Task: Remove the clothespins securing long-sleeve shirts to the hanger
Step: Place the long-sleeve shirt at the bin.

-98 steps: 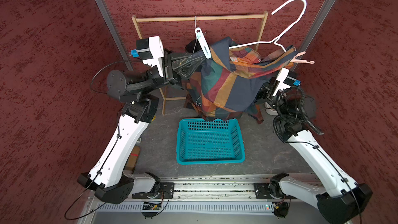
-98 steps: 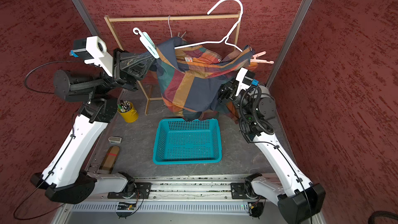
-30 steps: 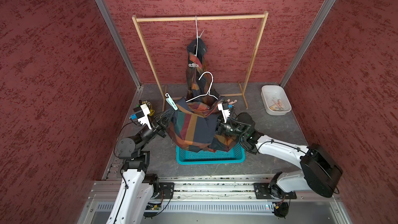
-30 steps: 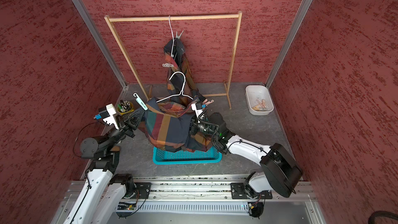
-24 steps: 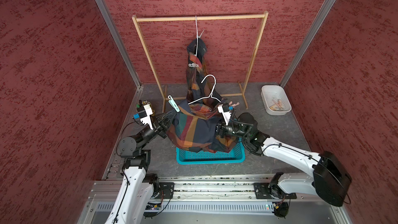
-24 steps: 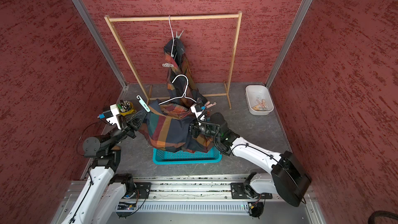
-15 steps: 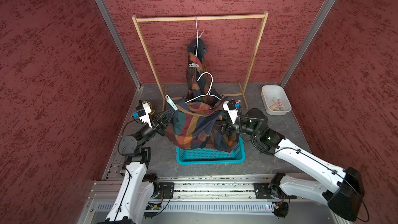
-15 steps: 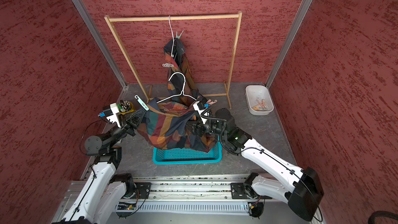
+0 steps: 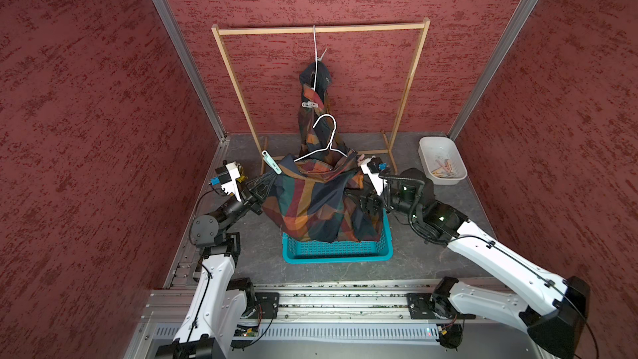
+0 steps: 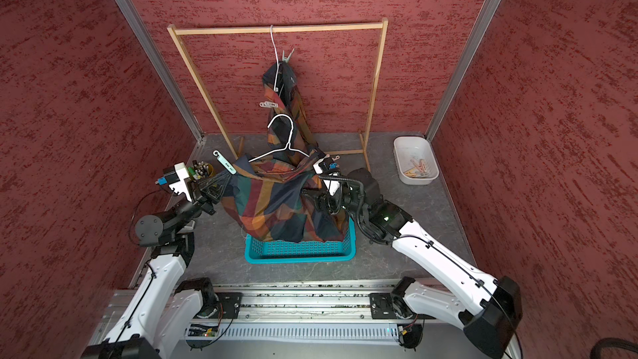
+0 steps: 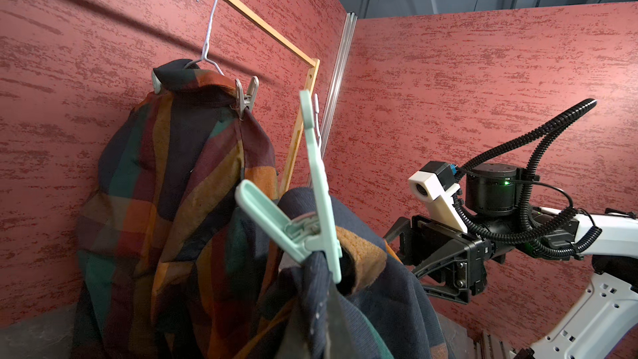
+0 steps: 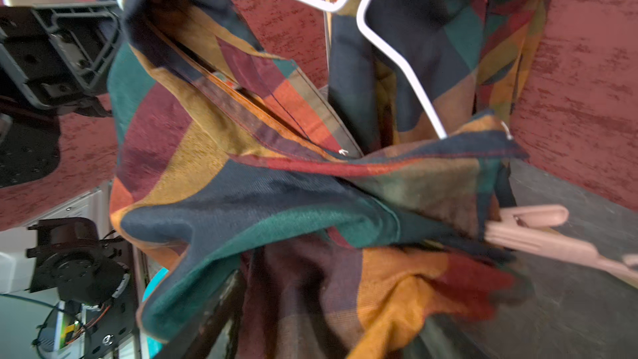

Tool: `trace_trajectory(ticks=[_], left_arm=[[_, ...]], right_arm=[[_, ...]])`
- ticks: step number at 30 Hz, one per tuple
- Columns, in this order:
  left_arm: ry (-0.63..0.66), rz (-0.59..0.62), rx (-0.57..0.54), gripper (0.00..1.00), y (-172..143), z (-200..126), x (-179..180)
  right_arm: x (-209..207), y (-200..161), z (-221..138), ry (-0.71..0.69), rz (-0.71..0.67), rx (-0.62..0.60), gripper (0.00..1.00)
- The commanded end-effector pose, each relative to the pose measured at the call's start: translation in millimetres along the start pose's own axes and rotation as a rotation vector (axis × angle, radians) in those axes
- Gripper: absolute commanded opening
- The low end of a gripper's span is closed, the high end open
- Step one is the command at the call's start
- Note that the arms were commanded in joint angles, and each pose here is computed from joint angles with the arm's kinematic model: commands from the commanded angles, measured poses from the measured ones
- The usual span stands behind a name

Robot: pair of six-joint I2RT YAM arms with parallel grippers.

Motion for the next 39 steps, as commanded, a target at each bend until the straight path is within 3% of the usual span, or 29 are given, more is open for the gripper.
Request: trace_trajectory(ticks=[1, 6, 11, 15, 18, 29, 39], left_arm=[[-0.042, 0.05, -0.061, 0.0, 19.7, 6.8, -3.4], [-0.127, 0.048, -0.059, 0.0, 23.2, 20.9, -7.1], [-0.176, 0.079, -0.015, 0.0, 22.7, 36.0, -10.8], [-0.179, 0.076, 0.006, 0.0, 18.7, 38.5, -6.8], [-0.18, 0.075, 0.014, 0.0, 15.7, 38.5, -5.4], [-0.184, 0.082, 0.034, 0.0, 14.0, 36.4, -8.9], [-0.19, 0.084, 0.03, 0.0, 15.8, 36.5, -11.0]], right_arm=[[-18.7, -5.1, 16.5, -0.109, 0.059, -0.029, 0.69], [-30.0, -10.5, 21.1, -0.166, 0.072, -0.005, 0.7], [-55.0, -19.8, -12.3, -0.252, 0.077, 0.007, 0.71], [-59.6, 5.2, -52.9, -0.281, 0.024, -0.089, 0.72], [-47.2, 28.7, -63.8, -0.213, -0.062, -0.148, 0.7], [-36.0, 79.3, -28.5, -0.033, -0.236, -0.242, 0.54], [-39.0, 89.8, 0.8, 0.033, -0.285, -0.273, 0.54]])
Point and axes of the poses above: each gripper's point midway between its finger pads, its own z axis out along the fingers, its own x axis along the line the jaws close on, y = z × x, the point moved 5 cm from there along -z, back along the fingers
